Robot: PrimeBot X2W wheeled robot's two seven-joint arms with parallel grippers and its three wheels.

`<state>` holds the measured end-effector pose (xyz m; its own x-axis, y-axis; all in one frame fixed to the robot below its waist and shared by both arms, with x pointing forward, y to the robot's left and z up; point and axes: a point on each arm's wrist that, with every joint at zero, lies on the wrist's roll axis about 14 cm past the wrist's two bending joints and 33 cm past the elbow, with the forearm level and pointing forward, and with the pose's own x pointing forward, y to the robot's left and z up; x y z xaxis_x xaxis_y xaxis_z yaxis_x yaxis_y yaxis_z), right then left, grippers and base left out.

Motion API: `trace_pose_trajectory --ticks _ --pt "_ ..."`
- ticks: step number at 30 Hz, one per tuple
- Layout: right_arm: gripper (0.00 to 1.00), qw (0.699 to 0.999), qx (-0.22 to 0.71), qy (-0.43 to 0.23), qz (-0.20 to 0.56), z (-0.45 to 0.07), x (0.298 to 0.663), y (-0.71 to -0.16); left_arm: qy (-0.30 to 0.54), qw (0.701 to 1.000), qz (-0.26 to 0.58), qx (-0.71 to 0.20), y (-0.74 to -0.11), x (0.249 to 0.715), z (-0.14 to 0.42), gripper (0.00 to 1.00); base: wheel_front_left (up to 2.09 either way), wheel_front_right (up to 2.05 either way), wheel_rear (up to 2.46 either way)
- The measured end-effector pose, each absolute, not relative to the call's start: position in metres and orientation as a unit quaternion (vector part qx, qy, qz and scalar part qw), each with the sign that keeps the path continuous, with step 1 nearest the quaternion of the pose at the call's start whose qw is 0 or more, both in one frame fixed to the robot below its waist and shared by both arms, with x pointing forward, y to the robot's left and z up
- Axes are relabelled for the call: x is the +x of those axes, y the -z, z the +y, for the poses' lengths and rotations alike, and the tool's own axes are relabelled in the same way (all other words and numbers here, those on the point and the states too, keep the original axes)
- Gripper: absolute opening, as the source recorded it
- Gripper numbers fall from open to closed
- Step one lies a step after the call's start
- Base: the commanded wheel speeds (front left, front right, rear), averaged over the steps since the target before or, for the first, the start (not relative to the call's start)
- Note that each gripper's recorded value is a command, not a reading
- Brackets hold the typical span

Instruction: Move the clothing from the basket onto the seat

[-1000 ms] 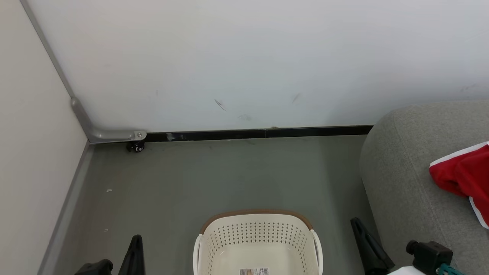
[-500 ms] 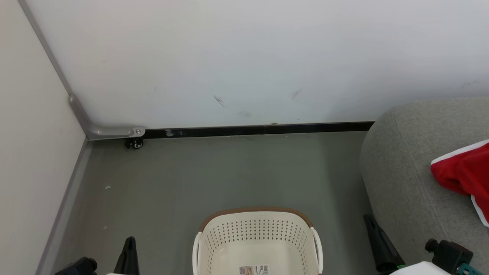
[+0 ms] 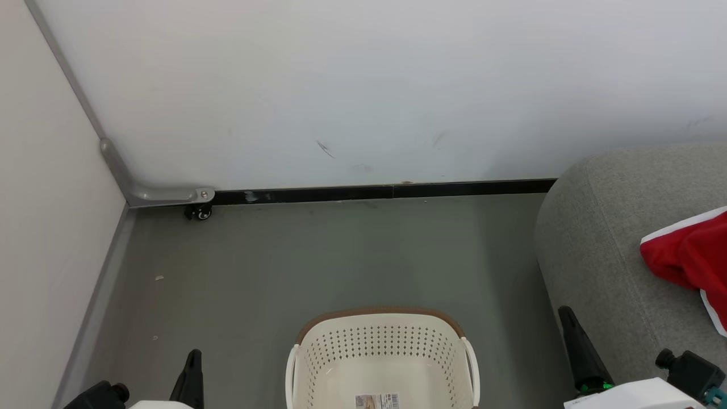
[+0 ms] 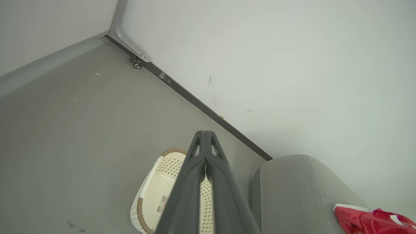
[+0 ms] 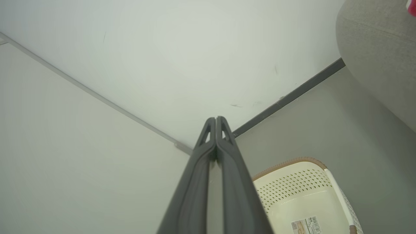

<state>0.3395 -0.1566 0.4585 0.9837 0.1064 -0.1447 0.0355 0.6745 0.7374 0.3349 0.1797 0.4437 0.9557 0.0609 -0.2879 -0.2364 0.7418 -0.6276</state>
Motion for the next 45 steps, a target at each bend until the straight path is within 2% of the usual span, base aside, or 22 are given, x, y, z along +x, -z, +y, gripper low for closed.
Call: trace_pose_trajectory --ticks 13,27,45 --pt "0.0 0.875 0.477 -0.002 0.08 -0.167 0.345 -0.462 -0.076 0.888 0.127 -0.435 -0.445 0.339 0.18 0.0 0.0 0.0 0.0" --pt "0.0 0.826 0.559 0.019 0.065 -0.179 0.353 -0.465 -0.063 0.836 0.11 -0.534 -0.454 0.351 0.18 0.0 0.0 0.0 0.0" --pt "0.0 0.745 0.666 0.031 0.032 -0.195 0.369 -0.479 -0.041 0.751 0.072 -0.655 -0.468 0.364 0.183 0.0 0.0 0.0 0.0"
